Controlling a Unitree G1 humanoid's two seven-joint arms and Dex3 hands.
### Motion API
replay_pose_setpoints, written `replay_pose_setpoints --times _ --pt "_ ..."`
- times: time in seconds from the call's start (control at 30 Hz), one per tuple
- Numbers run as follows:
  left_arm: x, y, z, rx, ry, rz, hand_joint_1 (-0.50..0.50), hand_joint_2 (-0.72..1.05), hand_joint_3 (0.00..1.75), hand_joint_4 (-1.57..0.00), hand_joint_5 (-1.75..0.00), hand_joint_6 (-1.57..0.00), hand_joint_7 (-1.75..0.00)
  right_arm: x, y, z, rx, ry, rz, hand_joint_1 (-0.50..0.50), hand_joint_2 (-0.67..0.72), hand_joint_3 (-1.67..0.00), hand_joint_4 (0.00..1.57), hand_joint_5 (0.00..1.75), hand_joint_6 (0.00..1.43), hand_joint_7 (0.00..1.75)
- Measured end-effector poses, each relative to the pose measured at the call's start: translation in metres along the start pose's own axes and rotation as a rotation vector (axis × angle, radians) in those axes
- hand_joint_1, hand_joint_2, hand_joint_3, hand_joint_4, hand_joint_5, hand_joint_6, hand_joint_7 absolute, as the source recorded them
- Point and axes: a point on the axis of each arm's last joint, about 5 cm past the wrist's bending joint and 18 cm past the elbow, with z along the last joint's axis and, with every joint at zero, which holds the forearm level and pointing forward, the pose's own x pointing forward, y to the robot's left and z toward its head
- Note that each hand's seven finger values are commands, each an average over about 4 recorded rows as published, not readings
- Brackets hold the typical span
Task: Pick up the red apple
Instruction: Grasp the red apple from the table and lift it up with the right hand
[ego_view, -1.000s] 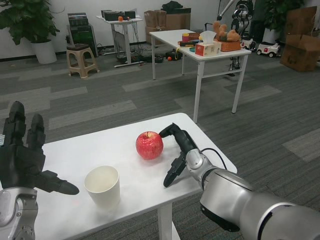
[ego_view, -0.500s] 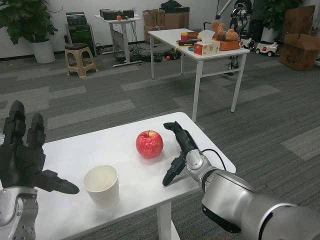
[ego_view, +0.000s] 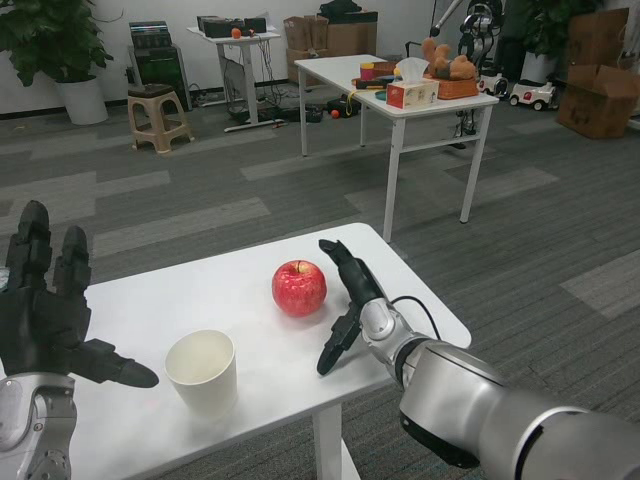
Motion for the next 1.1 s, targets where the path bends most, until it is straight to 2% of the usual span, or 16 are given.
replay_pose_setpoints --times 0.2,0.3,0.43,0.53,0.7,0.87,1.03,1.1 --pt "0.0 0.0 0.0 0.0 0.0 0.0 -0.48 -0.55 0.09 0.0 -0.1 0.0 0.0 0.003 0.007 0.009 -0.067 -0.066 0.071 -0.46 0.41 0.0 0.0 0.0 0.0 0.14" --pt "0.0 0.0 0.0 0.0 0.0 0.0 -0.48 -0.55 0.02 0.0 -0.08 0.0 0.0 0.004 0.011 0.013 -0.098 -0.095 0.105 -0.46 0.41 0.0 0.0 0.0 0.0 0.14" --pt "0.0 0.0 0.0 -0.001 0.0 0.001 -0.48 -0.55 0.09 0.0 -0.1 0.0 0.0 0.005 0.014 0.017 -0.134 -0.124 0.139 -0.46 0.36 0.0 0.0 0.0 0.0 0.14" --pt "0.0 0.0 0.0 -0.001 0.0 0.001 -0.48 -0.55 0.07 0.0 -0.05 0.0 0.0 0.006 0.015 0.019 -0.159 -0.142 0.163 -0.46 0.34 0.0 0.0 0.0 0.0 0.14" --pt "0.0 0.0 0.0 0.0 0.0 0.001 -0.48 -0.55 0.04 0.0 0.0 0.0 0.0 0.007 0.015 0.021 -0.178 -0.147 0.184 -0.46 0.3 0.0 0.0 0.0 0.0 0.19" --pt "-0.001 0.0 0.0 0.0 0.002 0.002 -0.48 -0.55 0.04 0.0 -0.1 0.0 0.0 0.007 0.014 0.02 -0.198 -0.135 0.195 -0.46 0.25 0.0 0.0 0.0 0.0 0.21" --pt "-0.001 0.0 -0.001 0.0 0.004 0.003 -0.48 -0.55 0.09 0.0 0.0 0.0 0.0 0.007 0.011 0.019 -0.215 -0.12 0.201 -0.46 0.22 0.0 0.0 0.0 0.0 0.21" --pt "-0.002 0.001 -0.001 0.0 0.004 0.003 -0.48 -0.55 0.04 0.0 -0.05 0.0 0.0 0.007 0.01 0.018 -0.221 -0.115 0.203 -0.46 0.22 0.0 0.0 0.0 0.0 0.21"
